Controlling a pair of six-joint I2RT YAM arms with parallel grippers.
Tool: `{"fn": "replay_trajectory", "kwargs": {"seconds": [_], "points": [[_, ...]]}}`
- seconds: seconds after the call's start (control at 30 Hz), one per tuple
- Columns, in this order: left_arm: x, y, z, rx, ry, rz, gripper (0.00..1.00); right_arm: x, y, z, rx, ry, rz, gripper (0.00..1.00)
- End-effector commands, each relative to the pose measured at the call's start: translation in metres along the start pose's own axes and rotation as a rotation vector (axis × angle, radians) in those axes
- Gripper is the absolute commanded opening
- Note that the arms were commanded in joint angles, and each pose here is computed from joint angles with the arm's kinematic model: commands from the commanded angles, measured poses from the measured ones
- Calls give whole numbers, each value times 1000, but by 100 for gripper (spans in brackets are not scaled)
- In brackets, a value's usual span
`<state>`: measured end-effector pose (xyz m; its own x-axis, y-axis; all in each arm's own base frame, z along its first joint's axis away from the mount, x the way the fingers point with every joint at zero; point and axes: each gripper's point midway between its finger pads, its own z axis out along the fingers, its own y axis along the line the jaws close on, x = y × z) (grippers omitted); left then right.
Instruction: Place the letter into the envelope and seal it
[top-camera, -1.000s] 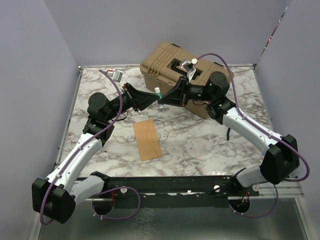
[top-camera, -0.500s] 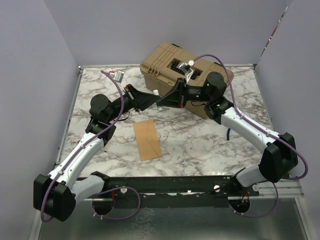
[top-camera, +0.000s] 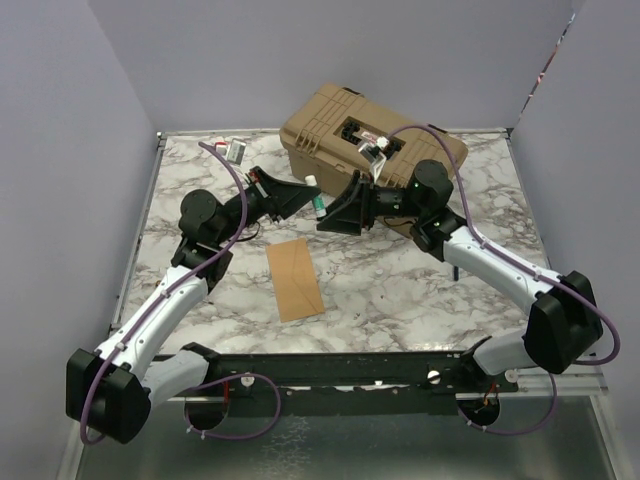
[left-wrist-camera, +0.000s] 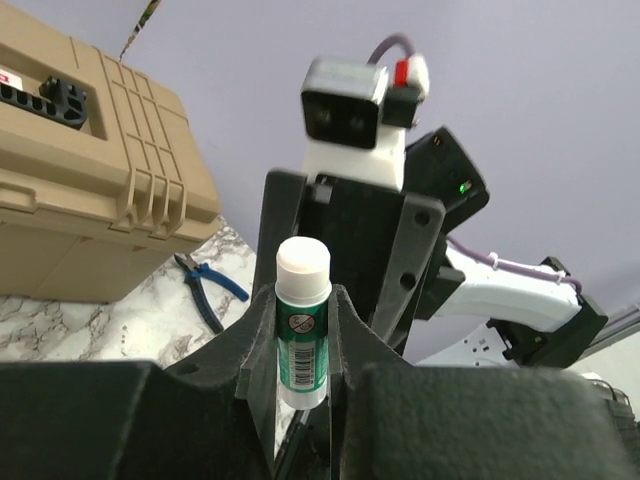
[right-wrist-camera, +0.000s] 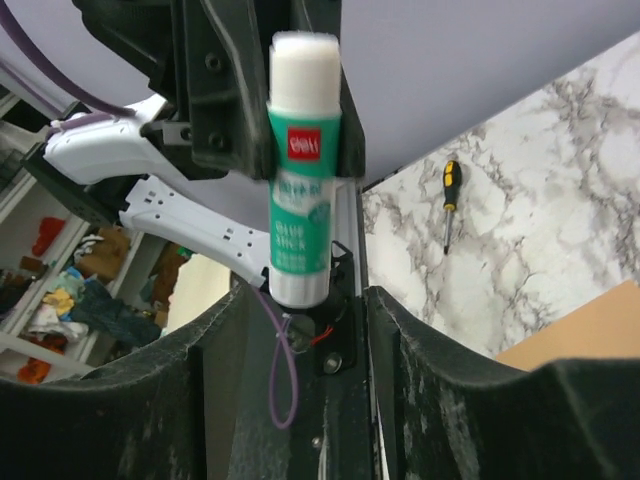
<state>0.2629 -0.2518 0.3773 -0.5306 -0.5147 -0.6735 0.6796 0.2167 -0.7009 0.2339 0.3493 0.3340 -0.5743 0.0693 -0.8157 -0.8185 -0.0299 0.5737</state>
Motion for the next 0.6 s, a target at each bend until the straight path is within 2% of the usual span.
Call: {"fn": "replay_trajectory", "kwargs": {"seconds": [0.0,0.2,0.43,0.57], "points": [[-26,-29,-1,50,-92,39,0,0,19,-5,-43,-37,-3,55],[-30,-34,0,63,-98,43,0,-10,21,-2,-59,-71,1,53],[-31,-35,-1,68,-107,43,0,-27,20,6,-81,-128,28,55],[-30,-35,-1,71,-103,50,0,-33,17,10,-80,-137,60,51]]}}
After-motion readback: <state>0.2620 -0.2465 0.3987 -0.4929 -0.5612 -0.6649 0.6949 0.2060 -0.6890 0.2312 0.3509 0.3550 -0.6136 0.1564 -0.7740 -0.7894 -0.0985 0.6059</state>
